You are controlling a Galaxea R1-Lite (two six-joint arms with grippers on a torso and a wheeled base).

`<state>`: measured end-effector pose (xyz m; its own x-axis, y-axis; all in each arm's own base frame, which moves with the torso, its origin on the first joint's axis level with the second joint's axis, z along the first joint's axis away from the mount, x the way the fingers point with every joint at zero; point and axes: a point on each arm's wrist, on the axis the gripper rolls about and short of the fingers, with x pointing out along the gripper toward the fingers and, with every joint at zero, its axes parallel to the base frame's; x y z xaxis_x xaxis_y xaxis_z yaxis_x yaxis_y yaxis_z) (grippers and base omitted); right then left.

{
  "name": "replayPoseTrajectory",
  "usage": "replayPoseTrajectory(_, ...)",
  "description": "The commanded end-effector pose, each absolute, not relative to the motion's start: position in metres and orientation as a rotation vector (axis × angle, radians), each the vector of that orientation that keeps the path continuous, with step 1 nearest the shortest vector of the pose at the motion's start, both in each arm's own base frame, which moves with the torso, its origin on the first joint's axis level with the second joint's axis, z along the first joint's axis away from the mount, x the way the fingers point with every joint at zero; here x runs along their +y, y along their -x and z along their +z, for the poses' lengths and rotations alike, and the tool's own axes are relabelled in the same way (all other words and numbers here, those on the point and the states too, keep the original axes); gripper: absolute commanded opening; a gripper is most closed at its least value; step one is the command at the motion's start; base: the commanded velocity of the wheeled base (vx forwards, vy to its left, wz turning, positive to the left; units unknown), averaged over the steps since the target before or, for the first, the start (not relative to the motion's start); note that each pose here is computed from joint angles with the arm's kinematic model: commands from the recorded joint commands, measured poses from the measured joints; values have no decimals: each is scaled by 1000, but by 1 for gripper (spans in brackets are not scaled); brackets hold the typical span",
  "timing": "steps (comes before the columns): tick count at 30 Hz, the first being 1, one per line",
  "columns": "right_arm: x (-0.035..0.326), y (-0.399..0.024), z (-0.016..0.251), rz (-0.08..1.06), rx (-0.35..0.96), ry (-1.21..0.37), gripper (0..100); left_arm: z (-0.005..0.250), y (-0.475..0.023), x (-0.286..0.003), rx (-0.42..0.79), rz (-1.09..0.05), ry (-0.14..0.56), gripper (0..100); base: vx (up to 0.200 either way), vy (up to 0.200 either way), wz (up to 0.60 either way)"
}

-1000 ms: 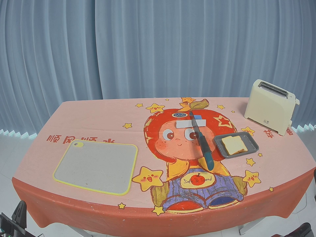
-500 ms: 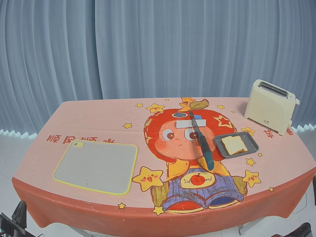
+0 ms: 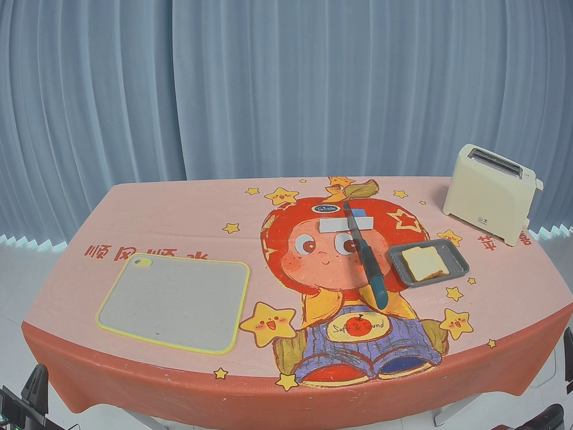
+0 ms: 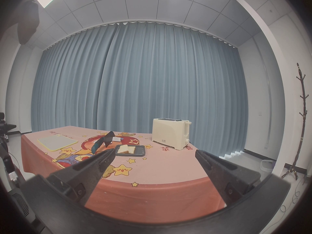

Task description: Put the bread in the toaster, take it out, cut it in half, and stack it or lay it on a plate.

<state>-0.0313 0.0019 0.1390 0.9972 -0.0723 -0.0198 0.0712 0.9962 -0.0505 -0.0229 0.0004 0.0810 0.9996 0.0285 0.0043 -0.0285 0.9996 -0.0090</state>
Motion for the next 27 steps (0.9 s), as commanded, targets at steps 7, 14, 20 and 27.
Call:
replayPoseTrajectory(7, 3, 34, 126, -84, 8, 52, 100, 76, 23, 0, -3, 29, 9, 0, 0, 0, 0)
replayPoseTrajectory(14, 4, 35, 128, -9, -9, 51, 100, 76, 23, 0, -3, 29, 9, 0, 0, 0, 0)
replayPoseTrajectory(20, 5, 35, 128, -8, -7, 54, 100, 76, 23, 0, -3, 29, 9, 0, 0, 0, 0)
replayPoseTrajectory(27, 4, 36, 129, 43, -14, 65, 100, 76, 23, 0, -3, 29, 9, 0, 0, 0, 0)
